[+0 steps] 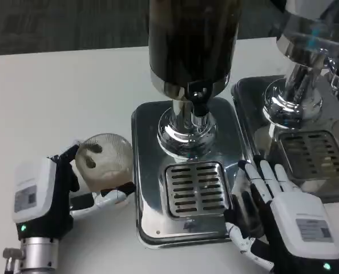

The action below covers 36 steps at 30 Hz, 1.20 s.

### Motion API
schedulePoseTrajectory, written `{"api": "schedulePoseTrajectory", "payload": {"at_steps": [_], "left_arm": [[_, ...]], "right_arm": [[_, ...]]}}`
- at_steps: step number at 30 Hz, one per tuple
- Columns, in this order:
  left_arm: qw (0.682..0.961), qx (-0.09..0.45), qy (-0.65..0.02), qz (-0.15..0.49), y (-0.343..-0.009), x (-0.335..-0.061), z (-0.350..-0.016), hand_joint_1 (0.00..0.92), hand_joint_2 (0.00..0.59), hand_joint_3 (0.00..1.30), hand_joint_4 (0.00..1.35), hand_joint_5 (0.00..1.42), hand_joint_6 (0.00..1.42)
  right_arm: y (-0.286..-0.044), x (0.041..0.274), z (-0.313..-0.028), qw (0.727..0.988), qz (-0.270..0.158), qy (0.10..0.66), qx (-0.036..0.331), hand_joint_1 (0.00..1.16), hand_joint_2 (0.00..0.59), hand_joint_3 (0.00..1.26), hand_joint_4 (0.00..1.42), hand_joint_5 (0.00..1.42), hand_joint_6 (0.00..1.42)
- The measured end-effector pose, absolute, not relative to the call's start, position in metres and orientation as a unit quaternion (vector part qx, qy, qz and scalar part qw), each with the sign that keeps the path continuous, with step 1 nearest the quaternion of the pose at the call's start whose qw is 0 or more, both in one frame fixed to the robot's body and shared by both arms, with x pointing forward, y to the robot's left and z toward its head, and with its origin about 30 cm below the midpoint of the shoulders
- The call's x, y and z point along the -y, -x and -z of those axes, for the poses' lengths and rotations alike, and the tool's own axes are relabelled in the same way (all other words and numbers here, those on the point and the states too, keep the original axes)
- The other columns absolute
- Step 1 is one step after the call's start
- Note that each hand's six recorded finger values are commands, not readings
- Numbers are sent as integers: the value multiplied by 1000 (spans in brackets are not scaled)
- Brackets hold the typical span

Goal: Grasp the cup under the faucet to collect the drink, then remove the cup.

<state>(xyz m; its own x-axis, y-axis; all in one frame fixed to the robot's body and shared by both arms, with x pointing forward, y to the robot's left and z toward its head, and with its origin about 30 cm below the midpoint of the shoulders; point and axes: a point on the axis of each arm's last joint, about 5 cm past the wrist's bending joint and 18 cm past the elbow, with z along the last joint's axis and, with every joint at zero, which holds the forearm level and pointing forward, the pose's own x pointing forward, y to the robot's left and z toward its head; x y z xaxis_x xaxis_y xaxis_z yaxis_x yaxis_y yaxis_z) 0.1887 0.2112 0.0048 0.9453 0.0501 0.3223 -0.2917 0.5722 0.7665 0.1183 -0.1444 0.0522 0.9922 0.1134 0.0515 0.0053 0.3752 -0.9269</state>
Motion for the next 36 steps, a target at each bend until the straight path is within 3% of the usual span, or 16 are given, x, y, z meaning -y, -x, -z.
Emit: {"api": "schedulePoseTrajectory", "payload": {"at_steps": [12,21,36], "left_arm": [[875,201,-427,-105,-191,-199,-14,704,0,667,823,1052,1215],[877,217,-420,-81,-189,-190,-13,714,0,667,823,1039,1200],[883,199,-424,0,-207,-171,-12,719,0,674,823,1039,1215]], "right_arm": [[-118,144,-52,827,-33,559,54,287,438,74,0,0,161],[-118,144,-52,826,-32,560,55,287,438,74,0,0,161],[-111,135,-49,826,22,560,58,298,447,74,0,0,157]]}}
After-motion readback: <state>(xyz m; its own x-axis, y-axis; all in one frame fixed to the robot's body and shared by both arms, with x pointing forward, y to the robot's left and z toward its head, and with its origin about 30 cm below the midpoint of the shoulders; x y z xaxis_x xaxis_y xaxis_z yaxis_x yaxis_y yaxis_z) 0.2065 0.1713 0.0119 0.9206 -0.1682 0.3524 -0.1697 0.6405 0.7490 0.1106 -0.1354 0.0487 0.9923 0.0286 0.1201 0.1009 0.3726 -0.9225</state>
